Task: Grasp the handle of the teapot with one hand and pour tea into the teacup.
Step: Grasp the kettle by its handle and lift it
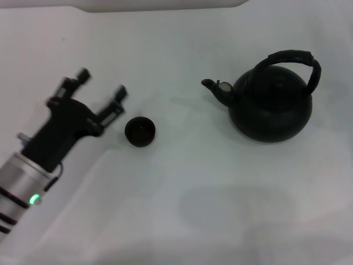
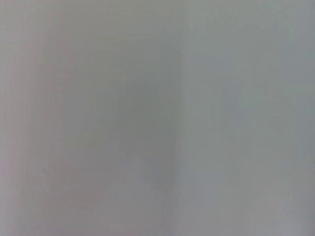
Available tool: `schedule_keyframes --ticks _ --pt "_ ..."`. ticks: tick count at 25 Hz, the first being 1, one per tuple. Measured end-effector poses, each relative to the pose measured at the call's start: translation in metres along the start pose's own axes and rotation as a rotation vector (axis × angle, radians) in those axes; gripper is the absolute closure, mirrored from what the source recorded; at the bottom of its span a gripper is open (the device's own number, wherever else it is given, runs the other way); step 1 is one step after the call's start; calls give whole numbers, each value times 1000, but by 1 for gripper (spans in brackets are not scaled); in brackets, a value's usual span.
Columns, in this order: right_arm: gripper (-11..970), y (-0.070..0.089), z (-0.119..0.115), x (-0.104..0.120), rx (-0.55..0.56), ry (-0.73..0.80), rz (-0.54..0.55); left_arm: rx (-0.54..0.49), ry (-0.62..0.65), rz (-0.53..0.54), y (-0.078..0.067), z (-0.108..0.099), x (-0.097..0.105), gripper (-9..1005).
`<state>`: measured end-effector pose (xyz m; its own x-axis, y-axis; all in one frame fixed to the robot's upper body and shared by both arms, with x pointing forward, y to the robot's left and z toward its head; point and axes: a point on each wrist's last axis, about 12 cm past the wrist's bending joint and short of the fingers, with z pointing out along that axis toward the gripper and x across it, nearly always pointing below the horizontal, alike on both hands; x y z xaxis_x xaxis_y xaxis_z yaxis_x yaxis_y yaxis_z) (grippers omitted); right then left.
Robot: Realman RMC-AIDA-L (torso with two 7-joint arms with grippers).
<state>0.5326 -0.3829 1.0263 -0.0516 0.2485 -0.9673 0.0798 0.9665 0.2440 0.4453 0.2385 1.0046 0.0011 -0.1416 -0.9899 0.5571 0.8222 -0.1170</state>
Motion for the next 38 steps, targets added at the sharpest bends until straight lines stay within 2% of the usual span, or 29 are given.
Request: schedule_keyframes --ticks 3,4,8,13,18,23,24,28,34,38 --pt "320 -2 -1 -5 -53 12 26 -62 -61 -33 6 -6 -6 109" --pt "320 -3 -1 -8 -81 19 23 -115 -103 -58 12 -12 -10 109" --pt "321 -7 -1 -24 -184 78 6 -217 -150 -65 26 -22 -14 108" --pt "321 -16 -5 -58 -234 218 -19 -371 -189 -89 43 -36 -17 108" --pt "322 -16 -18 -97 -227 349 -56 -518 -231 -95 59 -47 -20 108" --pt "323 0 -36 -126 -194 495 -102 -582 -254 -92 68 -51 -23 109" --pt "324 5 -39 -129 -203 517 -90 -613 -263 -86 74 -52 -25 109" --pt "327 22 -53 -140 -255 603 -30 -654 -279 -86 80 -53 -26 109" --pt "328 45 -80 -135 -204 737 -66 -685 -282 -97 84 -51 -27 109" --pt "327 55 -97 -127 -196 770 -69 -709 -283 -102 89 -48 -28 109"
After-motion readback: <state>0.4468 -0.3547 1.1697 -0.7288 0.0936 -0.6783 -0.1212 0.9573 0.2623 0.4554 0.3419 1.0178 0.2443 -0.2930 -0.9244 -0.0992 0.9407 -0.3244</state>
